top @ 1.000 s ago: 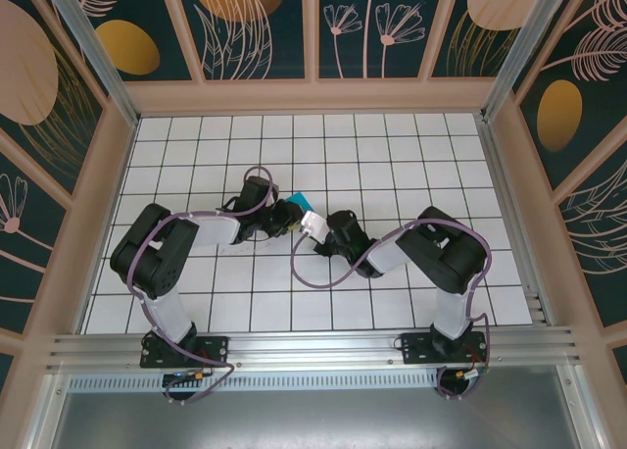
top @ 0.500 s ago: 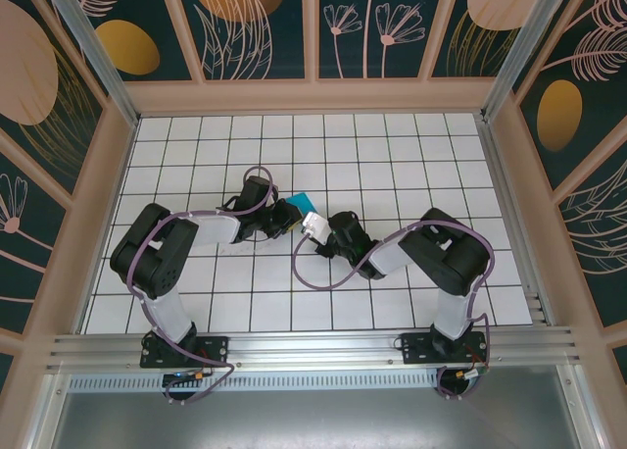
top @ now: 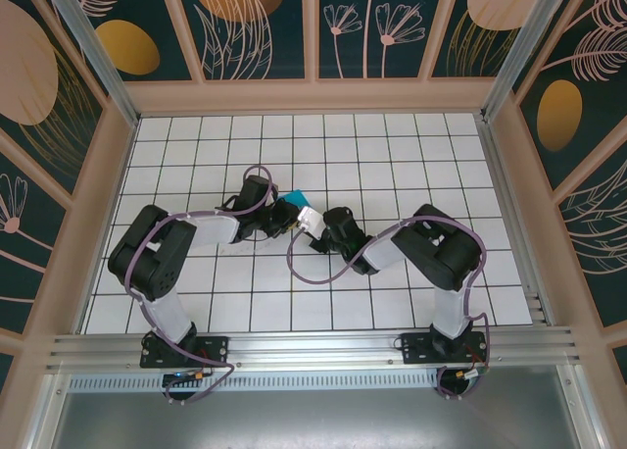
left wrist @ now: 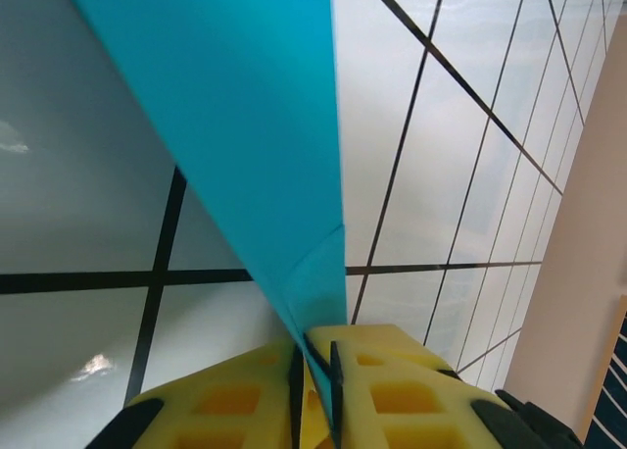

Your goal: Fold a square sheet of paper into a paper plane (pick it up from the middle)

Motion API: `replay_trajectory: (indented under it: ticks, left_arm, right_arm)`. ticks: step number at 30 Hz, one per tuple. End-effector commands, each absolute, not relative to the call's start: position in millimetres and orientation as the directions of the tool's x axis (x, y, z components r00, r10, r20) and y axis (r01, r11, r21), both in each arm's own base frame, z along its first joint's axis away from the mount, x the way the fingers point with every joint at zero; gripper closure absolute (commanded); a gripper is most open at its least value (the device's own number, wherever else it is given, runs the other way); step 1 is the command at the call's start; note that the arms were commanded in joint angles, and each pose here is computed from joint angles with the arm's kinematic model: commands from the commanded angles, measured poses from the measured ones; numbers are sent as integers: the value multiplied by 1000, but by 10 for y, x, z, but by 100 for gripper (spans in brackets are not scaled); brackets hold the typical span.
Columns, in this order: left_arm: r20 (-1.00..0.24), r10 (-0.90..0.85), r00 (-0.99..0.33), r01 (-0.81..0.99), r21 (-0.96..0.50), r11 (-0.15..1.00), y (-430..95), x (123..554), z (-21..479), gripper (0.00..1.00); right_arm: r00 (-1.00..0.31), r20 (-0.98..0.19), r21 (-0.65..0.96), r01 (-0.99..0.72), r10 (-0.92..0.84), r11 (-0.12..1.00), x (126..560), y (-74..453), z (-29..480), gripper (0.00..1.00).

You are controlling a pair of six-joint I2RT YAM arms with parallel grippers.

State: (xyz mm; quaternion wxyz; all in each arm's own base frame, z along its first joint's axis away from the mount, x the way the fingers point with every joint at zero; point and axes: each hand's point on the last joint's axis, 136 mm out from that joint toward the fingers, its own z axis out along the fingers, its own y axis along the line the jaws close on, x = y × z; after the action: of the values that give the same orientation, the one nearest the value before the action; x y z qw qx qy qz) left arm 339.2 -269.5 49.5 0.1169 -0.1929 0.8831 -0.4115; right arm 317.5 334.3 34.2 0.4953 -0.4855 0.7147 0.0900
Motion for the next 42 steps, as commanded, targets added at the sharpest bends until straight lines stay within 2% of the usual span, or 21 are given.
replay_trajectory:
  ticks: [1, 4, 8, 15, 20, 23, 32, 42]
  left_arm:
    - [-114, -450, -886, -200, -782, 591, -2626, 3521, 745, 75]
    - [-149, -487, -861, -195, -787, 585, -2459, 3629, 892, 67]
    - [-192, -538, -821, -207, -778, 593, -2180, 3747, 1014, 59]
    - [-261, -580, -771, -205, -761, 615, -1936, 3789, 1142, 49]
    - [-260, -584, -769, -186, -783, 594, -1933, 3715, 1104, 47]
    - [-259, -579, -773, -171, -794, 583, -1943, 3663, 1074, 47]
    - [-244, -536, -808, -101, -839, 534, -2071, 3491, 987, 47]
    - [-260, -490, -832, -35, -857, 515, -2245, 3406, 935, 54]
  right_arm:
    - [-38, -833, -307, -798, -552, 519, 3171, 3419, 464, 94]
    - [-74, -849, -254, -811, -523, 527, 3152, 3382, 491, 100]
    - [-147, -870, -149, -831, -471, 535, 3130, 3371, 566, 100]
    - [-390, -855, 159, -825, -342, 542, 3110, 3402, 652, 100]
    - [-585, -762, 342, -727, -277, 595, 3181, 3445, 552, 100]
    - [-658, -703, 416, -689, -271, 593, 3179, 3472, 487, 100]
    - [-747, -627, 542, -621, -220, 566, 3138, 3522, 483, 100]
    - [-851, -517, 721, -490, -91, 490, 3173, 3431, 624, 100]
